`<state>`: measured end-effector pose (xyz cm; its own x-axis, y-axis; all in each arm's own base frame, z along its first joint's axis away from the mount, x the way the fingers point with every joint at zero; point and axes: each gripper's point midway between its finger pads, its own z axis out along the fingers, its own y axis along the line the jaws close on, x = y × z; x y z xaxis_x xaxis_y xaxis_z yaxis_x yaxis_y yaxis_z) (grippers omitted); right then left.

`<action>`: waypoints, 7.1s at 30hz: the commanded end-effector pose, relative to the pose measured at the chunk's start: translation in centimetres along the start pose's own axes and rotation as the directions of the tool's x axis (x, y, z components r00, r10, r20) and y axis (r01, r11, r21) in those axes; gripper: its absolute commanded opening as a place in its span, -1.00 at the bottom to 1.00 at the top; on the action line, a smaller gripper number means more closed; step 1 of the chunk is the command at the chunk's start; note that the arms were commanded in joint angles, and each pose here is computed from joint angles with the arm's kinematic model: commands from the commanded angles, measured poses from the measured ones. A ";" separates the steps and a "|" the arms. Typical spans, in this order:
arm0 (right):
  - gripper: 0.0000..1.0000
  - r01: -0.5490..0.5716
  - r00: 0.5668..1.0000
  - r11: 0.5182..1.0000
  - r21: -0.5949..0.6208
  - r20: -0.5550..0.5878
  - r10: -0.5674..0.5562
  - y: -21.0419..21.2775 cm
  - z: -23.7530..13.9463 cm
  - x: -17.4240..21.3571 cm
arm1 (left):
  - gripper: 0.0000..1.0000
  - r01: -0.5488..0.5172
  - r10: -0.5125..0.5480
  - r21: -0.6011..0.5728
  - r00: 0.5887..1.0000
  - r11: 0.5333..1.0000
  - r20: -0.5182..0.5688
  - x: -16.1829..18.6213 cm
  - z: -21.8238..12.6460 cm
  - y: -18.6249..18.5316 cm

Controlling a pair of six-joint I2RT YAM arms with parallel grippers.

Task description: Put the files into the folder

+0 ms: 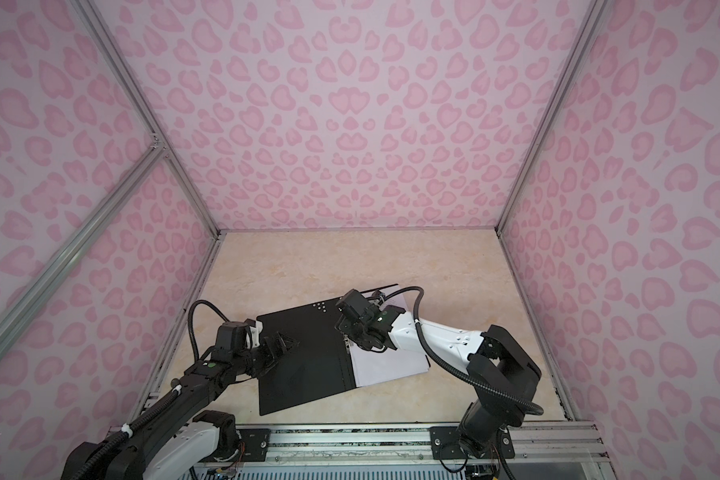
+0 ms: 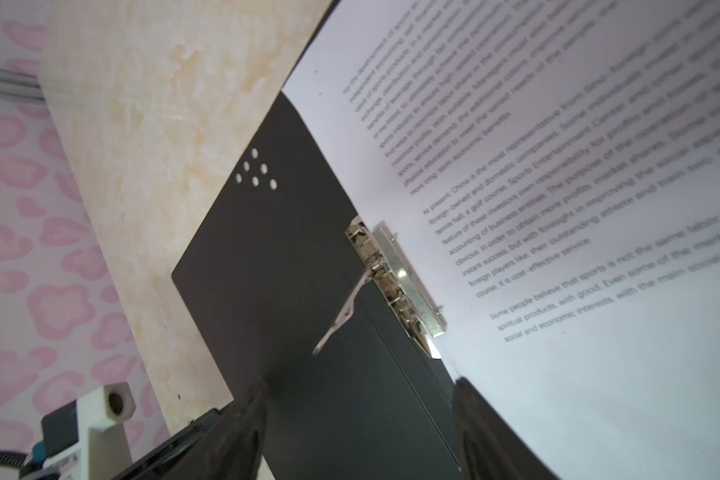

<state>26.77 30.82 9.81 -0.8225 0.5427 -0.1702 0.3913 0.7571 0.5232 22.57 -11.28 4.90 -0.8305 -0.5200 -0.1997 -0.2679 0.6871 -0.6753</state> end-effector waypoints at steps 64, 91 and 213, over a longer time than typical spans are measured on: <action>-1.00 -0.205 0.973 0.978 -0.043 -0.112 0.200 0.1 3.6 1.4 | 0.94 -0.021 0.021 -0.016 1.000 1.000 0.011 0.1 0.2 0.8; -1.00 -0.018 0.997 0.997 -0.073 -0.082 0.012 -3.3 6.7 -0.7 | 0.94 0.113 -0.102 -0.141 0.991 0.983 0.086 -0.7 0.3 3.8; -0.75 0.775 0.628 0.626 0.087 -0.213 -0.749 -3.7 9.6 -2.5 | 0.94 0.097 -0.106 0.088 0.990 0.991 0.097 0.7 -4.5 -0.9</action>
<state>32.83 31.14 2.04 -0.8661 -0.3059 -0.3954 -0.3842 0.9134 0.1347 19.63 -10.34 8.04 -0.7558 -0.6356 -0.1574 -0.3211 0.5692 -0.7569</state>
